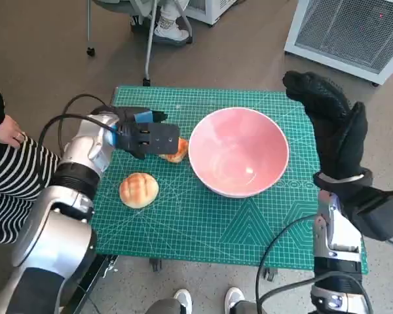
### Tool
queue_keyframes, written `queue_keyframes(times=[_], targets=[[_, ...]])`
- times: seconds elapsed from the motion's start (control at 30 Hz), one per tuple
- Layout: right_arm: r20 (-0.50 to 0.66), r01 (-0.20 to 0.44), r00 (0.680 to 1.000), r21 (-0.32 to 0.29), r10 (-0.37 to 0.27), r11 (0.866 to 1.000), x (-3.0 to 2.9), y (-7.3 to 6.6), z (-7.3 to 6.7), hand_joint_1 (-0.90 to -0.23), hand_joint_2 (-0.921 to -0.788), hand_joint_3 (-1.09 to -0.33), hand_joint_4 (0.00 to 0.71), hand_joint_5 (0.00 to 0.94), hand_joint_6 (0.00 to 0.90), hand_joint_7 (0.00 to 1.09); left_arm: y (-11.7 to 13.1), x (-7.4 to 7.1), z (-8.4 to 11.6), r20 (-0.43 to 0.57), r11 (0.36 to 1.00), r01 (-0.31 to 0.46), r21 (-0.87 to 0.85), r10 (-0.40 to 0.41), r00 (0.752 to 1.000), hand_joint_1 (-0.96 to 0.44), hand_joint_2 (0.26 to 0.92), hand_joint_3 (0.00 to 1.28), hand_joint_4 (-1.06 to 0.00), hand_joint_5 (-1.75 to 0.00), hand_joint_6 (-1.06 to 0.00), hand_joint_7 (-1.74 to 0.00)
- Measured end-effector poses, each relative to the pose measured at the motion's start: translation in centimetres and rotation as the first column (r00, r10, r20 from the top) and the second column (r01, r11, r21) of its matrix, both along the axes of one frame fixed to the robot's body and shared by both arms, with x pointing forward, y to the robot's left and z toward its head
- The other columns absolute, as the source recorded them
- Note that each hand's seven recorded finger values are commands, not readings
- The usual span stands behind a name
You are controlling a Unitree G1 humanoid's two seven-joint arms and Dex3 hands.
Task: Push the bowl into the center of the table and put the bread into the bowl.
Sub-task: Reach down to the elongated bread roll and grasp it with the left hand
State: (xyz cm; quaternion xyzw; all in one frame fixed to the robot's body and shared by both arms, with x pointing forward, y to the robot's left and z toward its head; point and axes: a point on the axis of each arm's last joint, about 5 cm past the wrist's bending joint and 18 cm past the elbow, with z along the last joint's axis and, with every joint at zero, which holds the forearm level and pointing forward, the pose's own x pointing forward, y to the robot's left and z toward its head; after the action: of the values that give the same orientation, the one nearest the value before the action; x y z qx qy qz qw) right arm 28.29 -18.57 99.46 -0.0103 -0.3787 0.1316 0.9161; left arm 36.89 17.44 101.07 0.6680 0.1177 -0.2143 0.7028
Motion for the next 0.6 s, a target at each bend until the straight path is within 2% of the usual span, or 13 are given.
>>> queue_keyframes(times=[0.2,0.37,0.43,0.6], targets=[[0.010,0.016,1.000,0.006,-0.016,1.000,-0.11,-0.2,0.0,-0.725,-0.921,-0.798,0.178,0.000,0.096,0.46,0.0,-0.1,-0.4,0.070,1.000,0.008,-0.007,-0.007,0.998,-0.11,0.750,0.02,-0.37,-0.04,-0.44,-0.05],[0.018,0.025,1.000,0.008,-0.025,1.000,-0.15,-0.1,0.1,-0.726,-0.921,-0.808,0.176,0.000,0.094,0.46,-0.2,-0.3,-1.1,0.148,0.999,0.039,-0.003,-0.038,0.988,-0.07,0.801,0.02,-0.62,-0.05,-0.60,-0.07],[0.020,0.027,0.999,0.010,-0.028,1.000,-0.16,-0.1,0.1,-0.727,-0.921,-0.810,0.176,0.000,0.092,0.46,-0.3,-0.4,-1.4,0.182,0.998,0.056,0.006,-0.056,0.982,-0.07,0.817,0.02,-0.70,-0.05,-0.65,-0.07],[0.024,0.032,0.999,0.012,-0.033,0.999,-0.22,-0.1,0.1,-0.730,-0.921,-0.811,0.173,0.000,0.087,0.46,-0.3,-0.7,-2.4,0.244,0.993,0.106,0.054,-0.116,0.963,-0.08,0.831,0.02,-0.79,-0.08,-0.75,-0.11]])
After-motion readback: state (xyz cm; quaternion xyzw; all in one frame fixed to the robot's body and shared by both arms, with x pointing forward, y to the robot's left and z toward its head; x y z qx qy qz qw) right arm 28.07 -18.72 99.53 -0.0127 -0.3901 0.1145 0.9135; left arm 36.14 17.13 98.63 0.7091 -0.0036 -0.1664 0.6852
